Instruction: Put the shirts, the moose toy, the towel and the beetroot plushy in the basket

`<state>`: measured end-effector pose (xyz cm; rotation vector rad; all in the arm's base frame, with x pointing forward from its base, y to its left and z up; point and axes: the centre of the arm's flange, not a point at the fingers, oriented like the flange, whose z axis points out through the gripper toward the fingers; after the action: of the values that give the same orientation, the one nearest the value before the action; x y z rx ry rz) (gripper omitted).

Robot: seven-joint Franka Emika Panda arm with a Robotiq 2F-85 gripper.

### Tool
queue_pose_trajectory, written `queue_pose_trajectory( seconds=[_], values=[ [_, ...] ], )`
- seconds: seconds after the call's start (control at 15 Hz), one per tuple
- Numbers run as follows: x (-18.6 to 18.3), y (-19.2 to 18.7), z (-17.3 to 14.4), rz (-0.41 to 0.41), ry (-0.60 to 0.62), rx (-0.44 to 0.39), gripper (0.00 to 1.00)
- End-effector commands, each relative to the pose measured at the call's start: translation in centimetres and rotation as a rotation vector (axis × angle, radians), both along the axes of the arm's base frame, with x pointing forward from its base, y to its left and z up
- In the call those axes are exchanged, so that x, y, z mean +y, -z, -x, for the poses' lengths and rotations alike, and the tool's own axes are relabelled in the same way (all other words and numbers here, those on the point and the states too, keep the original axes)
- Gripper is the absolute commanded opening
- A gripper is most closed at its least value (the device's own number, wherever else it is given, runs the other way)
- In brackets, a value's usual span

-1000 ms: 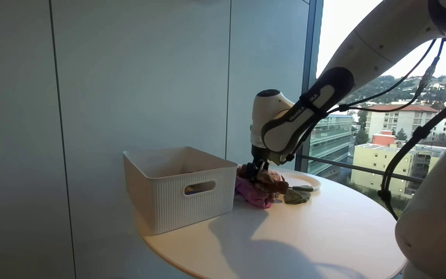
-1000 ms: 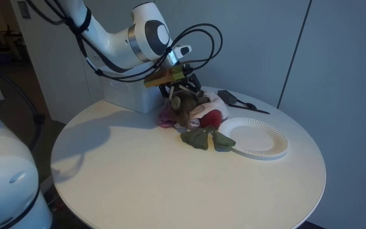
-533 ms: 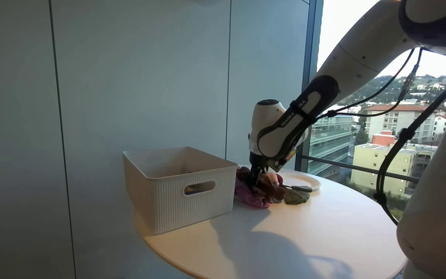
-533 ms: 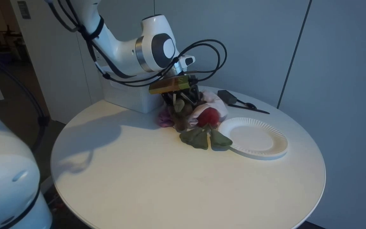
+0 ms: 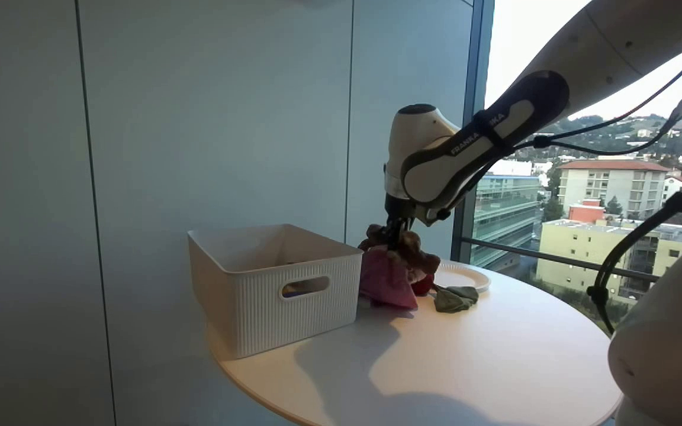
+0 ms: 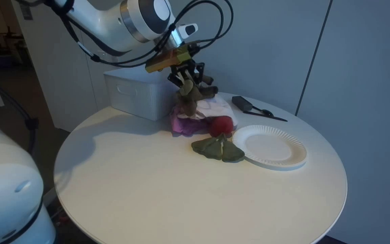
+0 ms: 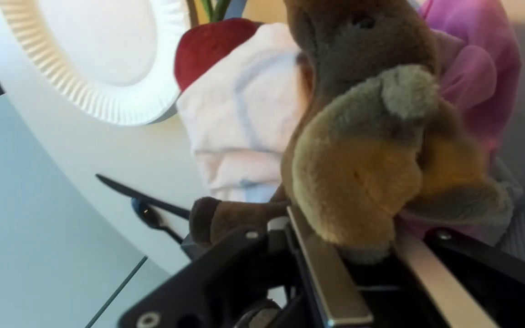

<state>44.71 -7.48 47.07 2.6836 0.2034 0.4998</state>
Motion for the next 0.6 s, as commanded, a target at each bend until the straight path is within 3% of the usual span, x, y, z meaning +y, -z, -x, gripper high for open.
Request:
queue_pose_trajectory(
  seconds=[0.0,0.53],
  values=[
    [2.9,-8.3,4.1,0.141,-0.007,-0.139,0.04],
    [13.6,-24.6,8.7,0.390,-0.246,-0.380,0.06]
  ],
)
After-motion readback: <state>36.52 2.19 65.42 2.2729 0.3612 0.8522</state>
